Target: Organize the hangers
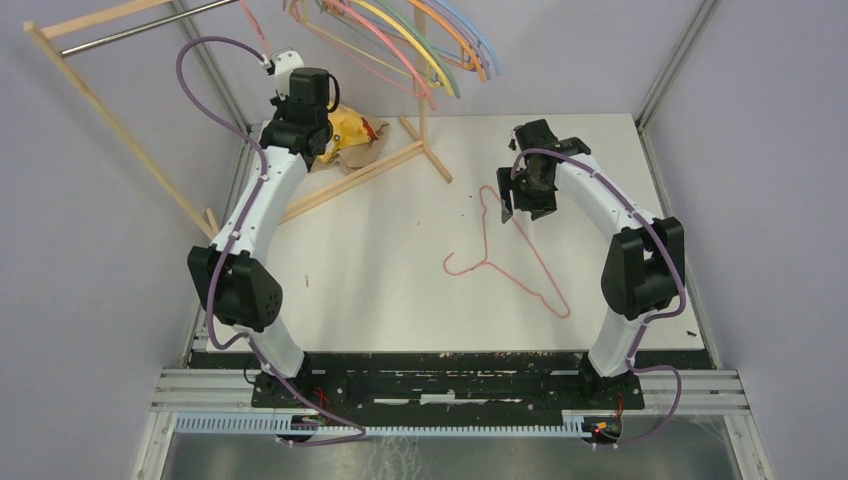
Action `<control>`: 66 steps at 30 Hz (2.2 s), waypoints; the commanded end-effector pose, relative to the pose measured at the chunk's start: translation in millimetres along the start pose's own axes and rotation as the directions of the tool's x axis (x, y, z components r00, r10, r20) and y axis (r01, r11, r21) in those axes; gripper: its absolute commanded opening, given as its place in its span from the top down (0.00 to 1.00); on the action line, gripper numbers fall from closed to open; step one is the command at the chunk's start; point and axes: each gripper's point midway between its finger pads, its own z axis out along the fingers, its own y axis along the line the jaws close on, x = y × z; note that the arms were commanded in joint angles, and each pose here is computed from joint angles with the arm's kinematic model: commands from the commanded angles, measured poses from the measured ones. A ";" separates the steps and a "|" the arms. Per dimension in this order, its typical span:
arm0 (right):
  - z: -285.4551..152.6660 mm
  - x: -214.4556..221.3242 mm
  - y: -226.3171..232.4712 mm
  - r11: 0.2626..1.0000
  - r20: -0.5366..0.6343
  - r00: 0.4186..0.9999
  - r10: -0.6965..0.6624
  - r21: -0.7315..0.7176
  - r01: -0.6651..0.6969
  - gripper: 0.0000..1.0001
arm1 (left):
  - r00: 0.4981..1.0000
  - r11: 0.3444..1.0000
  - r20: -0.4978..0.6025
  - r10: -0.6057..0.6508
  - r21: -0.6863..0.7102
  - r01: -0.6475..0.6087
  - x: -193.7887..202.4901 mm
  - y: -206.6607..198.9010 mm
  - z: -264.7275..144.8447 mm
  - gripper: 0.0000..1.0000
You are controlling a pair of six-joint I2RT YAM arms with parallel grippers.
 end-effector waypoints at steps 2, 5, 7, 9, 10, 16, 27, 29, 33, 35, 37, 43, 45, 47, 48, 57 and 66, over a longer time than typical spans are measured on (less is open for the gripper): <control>-7.6 -11.9 7.3 1.000 0.035 0.999 -0.003 -0.024 0.004 0.24 | 1.000 0.997 -0.001 0.021 0.073 -0.021 -23.9 -16.4 -1.6 0.97; -6.7 -10.0 6.2 1.000 0.028 1.000 -0.001 -0.020 0.002 0.24 | 0.997 0.990 -0.048 0.052 0.131 -0.045 -12.7 -29.3 -0.5 0.97; -6.9 -9.1 4.4 1.000 0.026 1.000 -0.002 -0.008 0.003 0.25 | 0.993 0.980 -0.091 0.080 0.190 -0.062 0.7 -39.0 -1.0 0.97; -7.6 -9.2 2.7 1.000 0.027 1.000 -0.006 0.001 0.006 0.25 | 0.986 0.967 -0.128 0.109 0.242 -0.075 13.8 -46.7 -2.8 0.97; -7.7 -9.7 2.0 1.000 0.028 1.000 -0.007 0.003 0.007 0.24 | 0.983 0.962 -0.142 0.118 0.261 -0.078 18.6 -48.9 -4.8 0.97; -7.8 -9.5 3.0 1.000 0.029 1.000 -0.006 -0.002 0.006 0.24 | 0.977 0.941 -0.153 0.147 0.327 -0.090 30.2 -47.9 -17.7 0.91; -6.8 -6.8 5.5 1.000 0.033 0.999 0.002 -0.018 -0.001 0.25 | 0.991 0.897 -0.085 0.103 0.439 -0.055 11.9 -43.3 -54.8 0.26; -7.4 -7.1 6.3 1.000 0.036 0.999 0.001 -0.022 0.000 0.24 | 0.993 0.891 -0.075 0.095 0.450 -0.051 9.0 -38.8 -63.4 0.23; -7.0 -7.7 10.1 0.999 0.041 0.999 -0.009 -0.039 0.011 0.24 | 0.995 0.863 -0.064 0.078 0.503 -0.036 14.0 -31.7 -84.1 0.16; -2.3 -6.9 12.0 0.999 0.036 0.999 -0.014 -0.041 0.016 0.25 | 0.994 0.845 -0.076 0.075 0.534 -0.023 26.4 -27.6 -94.3 0.16; 4.7 -5.0 14.8 0.999 0.020 1.000 -0.023 -0.038 0.024 0.27 | 0.993 0.829 -0.092 0.073 0.560 -0.009 43.5 -21.4 -104.1 0.13; 25.4 -7.3 36.3 0.996 -0.018 0.996 -0.083 -0.034 0.082 0.30 | 0.992 0.815 -0.124 -0.008 0.574 0.078 87.6 1.8 -123.0 0.05; 31.3 -14.0 45.0 0.995 -0.011 0.995 -0.096 -0.033 0.095 0.30 | 0.990 0.807 -0.140 -0.033 0.580 0.108 99.2 5.8 -128.7 0.01; 39.8 -21.1 53.5 0.994 -0.006 0.995 -0.100 -0.043 0.100 0.30 | 0.989 0.804 -0.144 -0.037 0.583 0.115 109.4 8.9 -132.0 0.01; 45.1 -23.9 57.9 0.994 -0.008 0.995 -0.102 -0.049 0.101 0.30 | 0.989 0.806 -0.148 -0.030 0.581 0.111 117.2 11.2 -132.3 0.01; 100.8 -19.8 54.5 0.995 -0.036 0.996 -0.084 0.051 0.086 0.37 | 0.984 0.821 -0.174 0.036 0.566 0.071 143.8 17.7 -128.3 0.00; 132.5 -11.3 44.5 0.992 -0.053 0.997 -0.063 0.105 0.068 0.46 | 0.979 0.818 -0.200 0.035 0.569 0.087 157.1 15.3 -125.2 0.01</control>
